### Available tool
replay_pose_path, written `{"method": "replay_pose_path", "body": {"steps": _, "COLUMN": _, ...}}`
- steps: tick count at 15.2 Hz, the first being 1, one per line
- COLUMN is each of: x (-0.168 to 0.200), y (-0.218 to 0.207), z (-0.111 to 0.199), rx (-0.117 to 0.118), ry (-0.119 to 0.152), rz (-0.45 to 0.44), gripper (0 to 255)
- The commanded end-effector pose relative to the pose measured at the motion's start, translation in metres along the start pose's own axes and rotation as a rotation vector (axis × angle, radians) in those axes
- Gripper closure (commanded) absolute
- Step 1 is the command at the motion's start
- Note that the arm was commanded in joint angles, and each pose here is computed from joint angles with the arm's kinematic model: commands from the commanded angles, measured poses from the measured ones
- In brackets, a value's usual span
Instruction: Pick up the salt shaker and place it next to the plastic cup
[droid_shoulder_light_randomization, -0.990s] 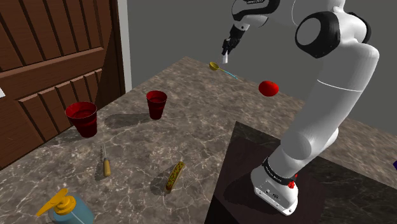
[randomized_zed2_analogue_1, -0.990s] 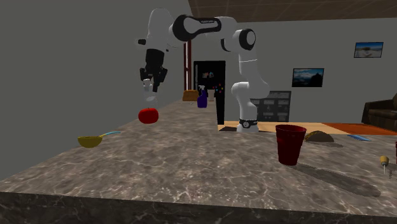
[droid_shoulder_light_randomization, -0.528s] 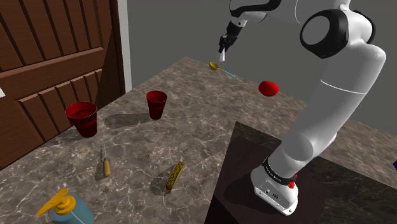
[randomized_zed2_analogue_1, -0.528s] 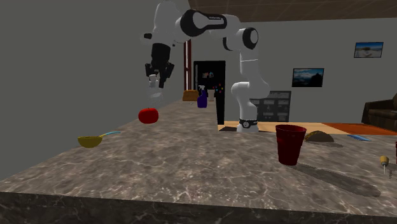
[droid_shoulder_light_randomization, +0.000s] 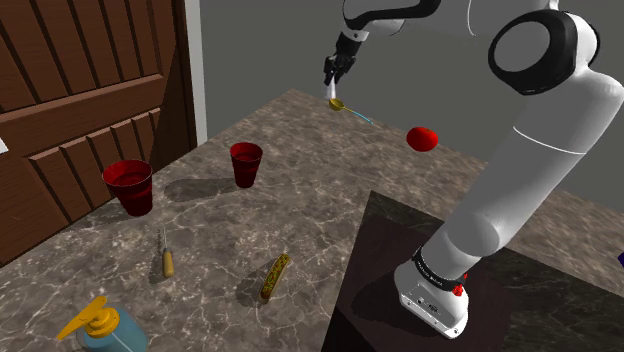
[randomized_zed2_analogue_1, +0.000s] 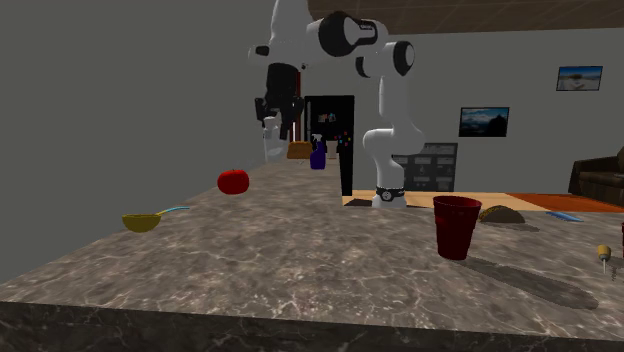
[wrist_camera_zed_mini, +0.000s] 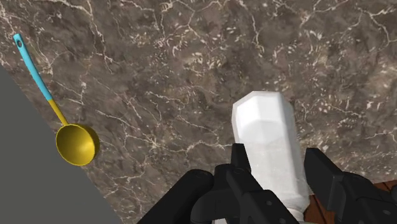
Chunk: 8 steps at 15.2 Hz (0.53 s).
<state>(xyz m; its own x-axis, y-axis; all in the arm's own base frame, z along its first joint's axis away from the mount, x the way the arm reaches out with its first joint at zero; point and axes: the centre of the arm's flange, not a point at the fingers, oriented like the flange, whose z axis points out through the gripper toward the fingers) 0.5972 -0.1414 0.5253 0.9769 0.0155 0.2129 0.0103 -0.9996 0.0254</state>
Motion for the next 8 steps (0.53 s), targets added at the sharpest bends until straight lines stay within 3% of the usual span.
{"method": "replay_pose_path", "body": {"steps": 1, "x": 0.003, "y": -0.030, "z": -0.001, "rx": -0.001, "ry": 0.001, "rz": 0.001, "gripper": 255}}
{"method": "replay_pose_path", "body": {"steps": 8, "x": 0.012, "y": -0.122, "z": -0.002, "rx": -0.001, "ry": 0.001, "rz": 0.001, "gripper": 255}}
